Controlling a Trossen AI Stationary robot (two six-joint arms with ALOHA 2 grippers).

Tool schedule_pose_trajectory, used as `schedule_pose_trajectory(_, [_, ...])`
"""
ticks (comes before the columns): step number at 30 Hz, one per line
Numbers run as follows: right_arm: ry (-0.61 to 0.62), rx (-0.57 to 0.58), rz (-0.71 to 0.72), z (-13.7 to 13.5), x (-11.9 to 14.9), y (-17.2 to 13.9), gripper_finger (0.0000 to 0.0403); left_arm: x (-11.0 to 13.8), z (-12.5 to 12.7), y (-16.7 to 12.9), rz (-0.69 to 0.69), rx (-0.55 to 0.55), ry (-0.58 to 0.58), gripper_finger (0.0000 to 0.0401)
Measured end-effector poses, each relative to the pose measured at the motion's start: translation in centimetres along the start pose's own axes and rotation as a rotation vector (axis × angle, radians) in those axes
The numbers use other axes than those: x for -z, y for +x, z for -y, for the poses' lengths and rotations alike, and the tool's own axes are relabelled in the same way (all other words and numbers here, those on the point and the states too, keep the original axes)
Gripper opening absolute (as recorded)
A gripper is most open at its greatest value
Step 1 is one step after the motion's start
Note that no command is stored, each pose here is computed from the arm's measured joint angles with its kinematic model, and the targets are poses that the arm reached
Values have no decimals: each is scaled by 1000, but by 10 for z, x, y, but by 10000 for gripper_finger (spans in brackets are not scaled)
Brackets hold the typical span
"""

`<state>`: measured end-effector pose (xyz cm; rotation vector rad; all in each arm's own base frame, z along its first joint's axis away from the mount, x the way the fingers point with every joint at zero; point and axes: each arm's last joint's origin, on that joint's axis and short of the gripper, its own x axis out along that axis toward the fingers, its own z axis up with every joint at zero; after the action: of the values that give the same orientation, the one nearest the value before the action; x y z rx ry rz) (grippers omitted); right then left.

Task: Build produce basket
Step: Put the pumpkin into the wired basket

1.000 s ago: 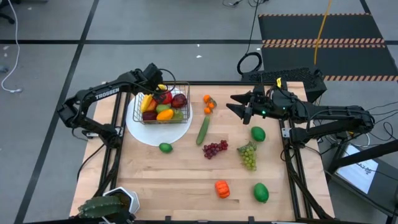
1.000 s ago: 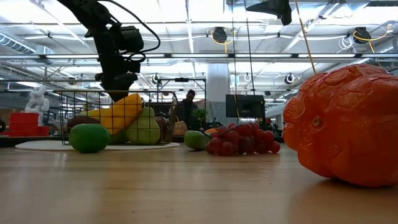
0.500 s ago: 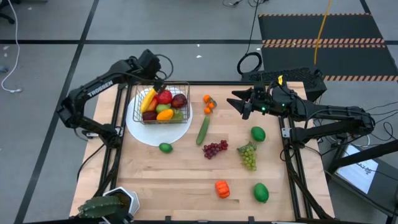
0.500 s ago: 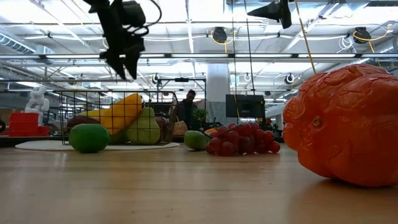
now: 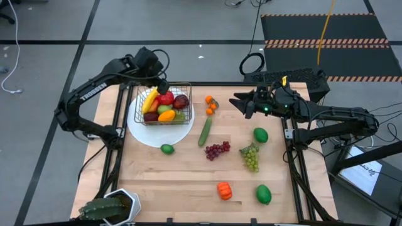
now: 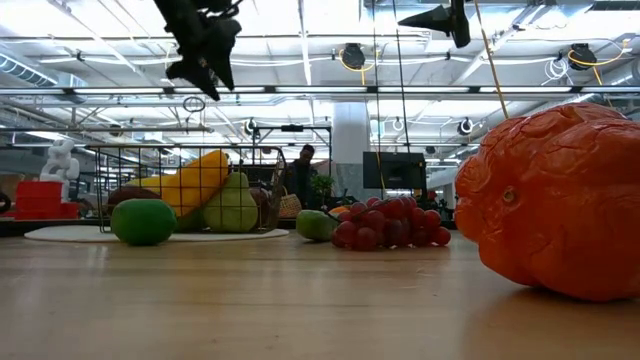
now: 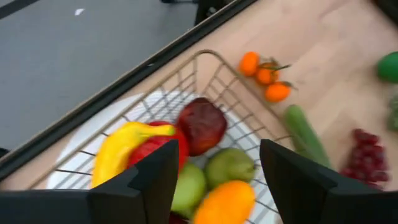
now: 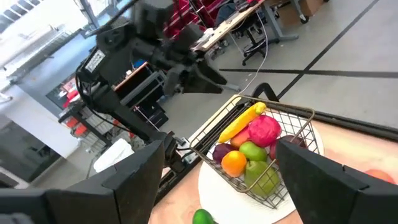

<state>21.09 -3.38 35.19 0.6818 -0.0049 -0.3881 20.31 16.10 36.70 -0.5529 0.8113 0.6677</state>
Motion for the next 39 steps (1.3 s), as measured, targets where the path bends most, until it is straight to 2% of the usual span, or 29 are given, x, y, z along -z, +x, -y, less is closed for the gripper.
schedule_pose_trajectory(4, [72, 6, -7, 1, 1, 0, 299, 7, 10, -19, 46, 39, -10, 205])
schedule_pose_trajectory(10, [288, 3, -24, -1, 6, 7, 299, 18, 22, -51, 146, 111, 27, 182])
schedule_pose_trajectory(12, [319, -1, -45, -3, 10, 10, 299, 22, 25, -59, 171, 132, 41, 177])
schedule_pose_trajectory(20, [322, -60, -180, -14, 30, 17, 299, 37, 38, -80, 193, 204, 101, 173])
schedule_pose_trajectory(28, [367, -107, -338, -37, 58, 3, 299, 44, 52, -82, 171, 262, 131, 172])
schedule_pose_trajectory(39, [305, 74, -649, -39, 102, -28, 299, 56, 74, -87, 149, 319, 73, 172])
